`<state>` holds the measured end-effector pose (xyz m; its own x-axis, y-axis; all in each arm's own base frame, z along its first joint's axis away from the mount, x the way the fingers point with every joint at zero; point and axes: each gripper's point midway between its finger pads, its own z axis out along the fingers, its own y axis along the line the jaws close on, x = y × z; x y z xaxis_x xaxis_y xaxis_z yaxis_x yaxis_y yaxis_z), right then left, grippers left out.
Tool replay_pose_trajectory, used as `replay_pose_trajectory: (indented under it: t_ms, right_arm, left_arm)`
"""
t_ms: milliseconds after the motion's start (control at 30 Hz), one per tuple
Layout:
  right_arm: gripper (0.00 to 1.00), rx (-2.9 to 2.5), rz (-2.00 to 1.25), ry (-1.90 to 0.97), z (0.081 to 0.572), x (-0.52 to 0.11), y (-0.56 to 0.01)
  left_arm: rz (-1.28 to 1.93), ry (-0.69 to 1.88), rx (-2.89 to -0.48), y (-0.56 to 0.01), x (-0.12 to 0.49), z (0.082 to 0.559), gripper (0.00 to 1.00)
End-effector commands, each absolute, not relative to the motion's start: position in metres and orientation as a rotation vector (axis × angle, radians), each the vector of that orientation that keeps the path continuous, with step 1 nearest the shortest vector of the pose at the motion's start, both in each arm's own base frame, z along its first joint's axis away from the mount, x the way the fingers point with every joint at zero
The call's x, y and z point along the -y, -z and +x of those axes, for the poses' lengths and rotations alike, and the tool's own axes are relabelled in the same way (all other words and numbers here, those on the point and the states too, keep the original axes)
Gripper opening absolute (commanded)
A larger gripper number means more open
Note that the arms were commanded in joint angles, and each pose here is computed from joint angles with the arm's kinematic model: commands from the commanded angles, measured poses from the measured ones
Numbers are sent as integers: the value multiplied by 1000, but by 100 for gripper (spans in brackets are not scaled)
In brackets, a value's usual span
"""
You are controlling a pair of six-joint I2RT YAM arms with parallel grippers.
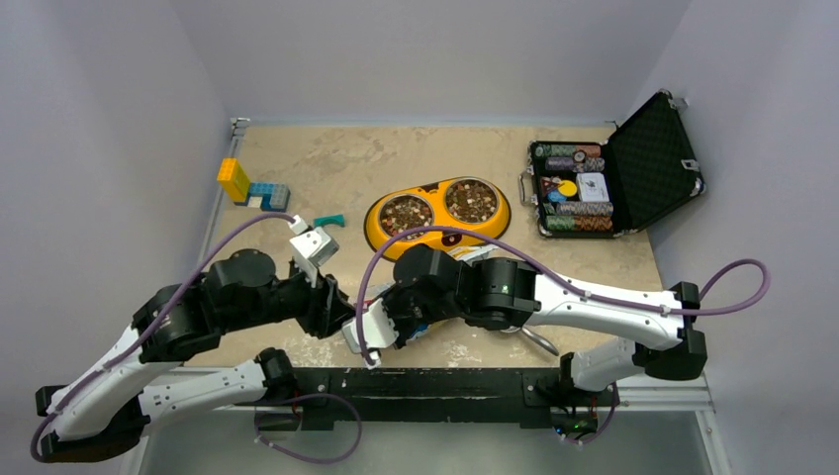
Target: Serve the pet food
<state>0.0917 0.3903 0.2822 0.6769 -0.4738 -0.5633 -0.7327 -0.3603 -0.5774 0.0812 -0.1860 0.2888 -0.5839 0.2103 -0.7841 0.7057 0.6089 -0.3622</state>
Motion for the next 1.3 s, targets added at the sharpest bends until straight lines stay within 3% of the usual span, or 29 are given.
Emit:
replay_pose_trajectory:
  t_ms: [0, 100, 233, 400, 600, 667, 800, 900, 1033, 1133, 1267]
  right_arm:
    - [0, -987, -1885, -354, 123, -385, -311]
    - [0, -979, -1875, -399, 125, -387, -320]
    - [0, -983, -1885, -451, 123, -391, -329]
    - [0, -966, -1888, -481, 118, -389, -334]
    - [0, -990, -1877, -432, 126, -387, -329]
    - [5, -1011, -1875, -371, 134, -384, -318]
    - [16, -1030, -1878, -303, 144, -380, -307]
    - [18, -1042, -1890, -276, 148, -380, -300]
    - [15, -1075, -1911, -232, 158, -375, -291]
    - [0, -1104, -1907, -218, 166, -369, -292]
    - [0, -1164, -1835, -163, 181, -361, -296]
  left_arm:
    - [729, 1018, -2041, -310, 189, 67, 57]
    - [750, 1052, -2027, -316, 196, 65, 70]
    - [800, 1036, -2057, -312, 208, 68, 71]
    - [806, 848, -2100, -300, 203, 91, 52]
    - [862, 737, -2137, -285, 198, 98, 9]
    - [866, 727, -2136, -284, 194, 97, 0]
    - [870, 732, -2110, -286, 188, 94, 0]
    - [882, 730, -2094, -288, 187, 94, 0]
    - [900, 732, -2074, -292, 187, 94, 0]
    - [904, 733, -2064, -294, 187, 94, 0]
    - [896, 732, -2050, -295, 184, 94, 0]
